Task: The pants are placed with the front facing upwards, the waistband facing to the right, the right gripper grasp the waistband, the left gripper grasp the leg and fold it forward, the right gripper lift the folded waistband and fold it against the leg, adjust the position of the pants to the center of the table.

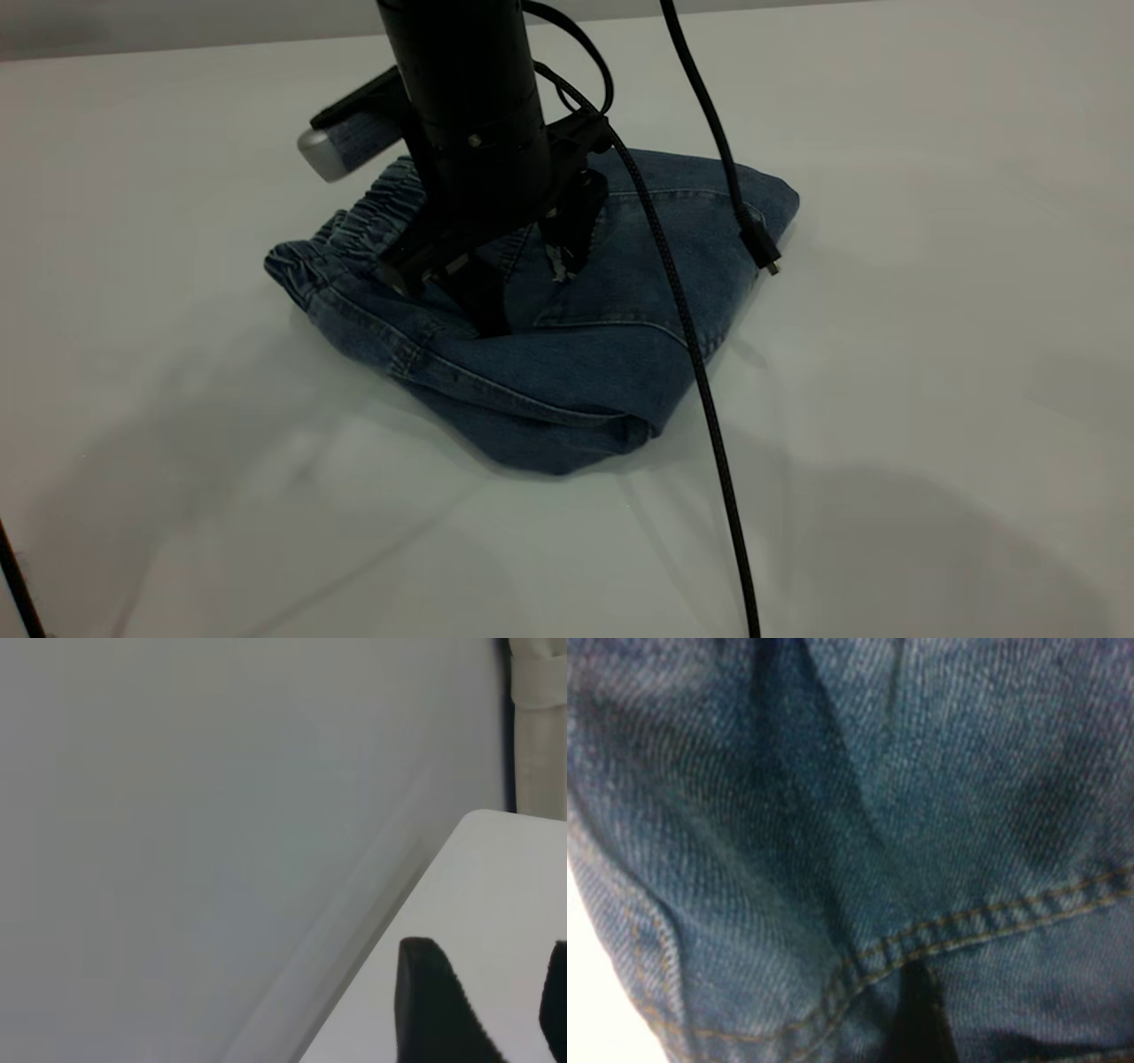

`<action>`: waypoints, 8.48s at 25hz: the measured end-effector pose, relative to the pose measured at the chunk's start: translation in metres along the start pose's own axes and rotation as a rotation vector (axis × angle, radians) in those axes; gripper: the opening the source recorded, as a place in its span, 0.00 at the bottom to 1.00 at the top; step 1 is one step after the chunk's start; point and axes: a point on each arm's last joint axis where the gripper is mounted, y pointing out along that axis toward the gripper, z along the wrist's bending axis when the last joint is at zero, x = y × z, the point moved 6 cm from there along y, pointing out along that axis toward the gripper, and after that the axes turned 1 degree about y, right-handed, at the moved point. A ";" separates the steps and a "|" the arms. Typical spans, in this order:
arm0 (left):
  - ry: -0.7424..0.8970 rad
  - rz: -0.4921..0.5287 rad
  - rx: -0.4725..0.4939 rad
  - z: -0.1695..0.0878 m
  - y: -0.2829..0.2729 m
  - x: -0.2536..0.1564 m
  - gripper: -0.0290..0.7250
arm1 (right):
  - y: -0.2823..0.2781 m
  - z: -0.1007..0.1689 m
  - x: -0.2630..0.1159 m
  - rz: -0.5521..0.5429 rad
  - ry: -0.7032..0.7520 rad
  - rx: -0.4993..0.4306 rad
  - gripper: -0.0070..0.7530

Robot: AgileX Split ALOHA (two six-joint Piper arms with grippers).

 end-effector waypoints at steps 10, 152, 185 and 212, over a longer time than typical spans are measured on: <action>0.016 0.008 0.003 0.000 0.000 -0.001 0.44 | -0.029 0.016 0.003 -0.054 -0.015 0.121 0.54; 0.007 0.036 0.068 0.021 -0.005 -0.011 0.44 | -0.012 0.008 -0.091 -0.007 0.347 -0.002 0.40; -0.038 0.104 -0.037 -0.023 -0.105 0.019 0.44 | -0.322 -0.007 -0.299 -0.770 0.059 0.093 0.39; -0.453 0.311 0.170 -0.147 -0.266 -0.142 0.44 | -0.197 -0.022 -0.434 -1.026 0.134 0.155 0.39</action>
